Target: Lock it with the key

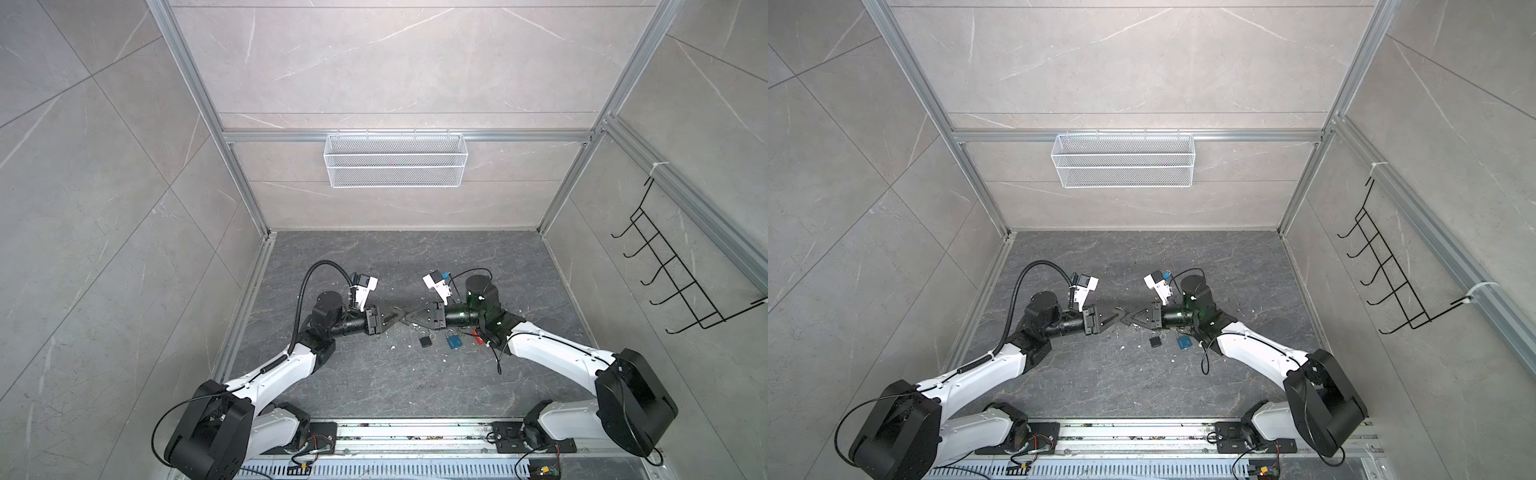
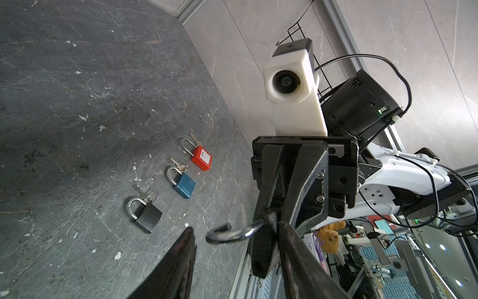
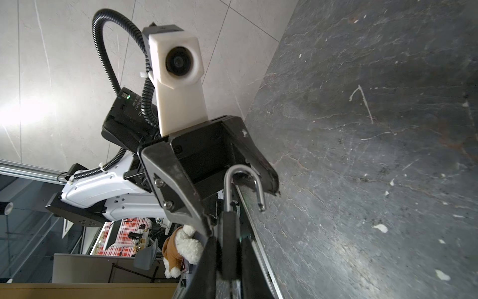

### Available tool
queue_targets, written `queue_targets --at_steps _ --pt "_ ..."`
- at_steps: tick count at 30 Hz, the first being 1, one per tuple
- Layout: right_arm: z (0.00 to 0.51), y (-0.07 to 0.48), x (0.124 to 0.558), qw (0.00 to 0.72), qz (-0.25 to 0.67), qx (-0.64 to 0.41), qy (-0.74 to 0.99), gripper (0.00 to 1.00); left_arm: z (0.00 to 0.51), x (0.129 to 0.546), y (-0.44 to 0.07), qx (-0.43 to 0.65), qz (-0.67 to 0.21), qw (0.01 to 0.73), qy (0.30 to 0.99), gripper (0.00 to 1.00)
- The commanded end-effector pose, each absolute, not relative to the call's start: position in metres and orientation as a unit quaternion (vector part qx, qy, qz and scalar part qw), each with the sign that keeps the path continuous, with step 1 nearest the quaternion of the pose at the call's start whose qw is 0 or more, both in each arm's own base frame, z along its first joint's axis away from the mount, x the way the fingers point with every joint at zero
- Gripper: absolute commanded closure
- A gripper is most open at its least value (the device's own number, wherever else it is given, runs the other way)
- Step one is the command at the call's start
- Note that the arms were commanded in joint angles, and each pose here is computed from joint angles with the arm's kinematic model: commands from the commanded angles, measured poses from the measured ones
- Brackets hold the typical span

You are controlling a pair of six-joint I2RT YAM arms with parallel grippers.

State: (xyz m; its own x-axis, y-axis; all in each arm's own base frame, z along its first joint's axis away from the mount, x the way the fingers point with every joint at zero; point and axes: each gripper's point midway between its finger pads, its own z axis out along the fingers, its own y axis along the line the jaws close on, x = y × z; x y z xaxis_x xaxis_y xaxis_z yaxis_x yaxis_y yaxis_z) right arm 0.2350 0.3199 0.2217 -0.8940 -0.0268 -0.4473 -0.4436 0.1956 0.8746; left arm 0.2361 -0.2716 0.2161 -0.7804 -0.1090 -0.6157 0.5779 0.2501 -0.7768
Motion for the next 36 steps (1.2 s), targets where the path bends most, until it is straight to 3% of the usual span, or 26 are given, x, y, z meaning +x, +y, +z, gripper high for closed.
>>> queue_targets --at_steps 1,20,36 --pt "0.232 0.321 0.233 0.168 0.64 -0.158 0.733 1.0 0.24 0.237 -0.274 0.185 -0.606 0.322 0.704 0.46" --pt "0.212 0.319 0.242 0.176 0.616 -0.145 0.754 1.0 0.241 0.23 -0.275 0.19 -0.62 0.313 0.694 0.49" --pt "0.217 0.317 0.245 0.187 0.607 -0.156 0.757 1.0 0.236 0.231 -0.274 0.181 -0.616 0.309 0.701 0.65"
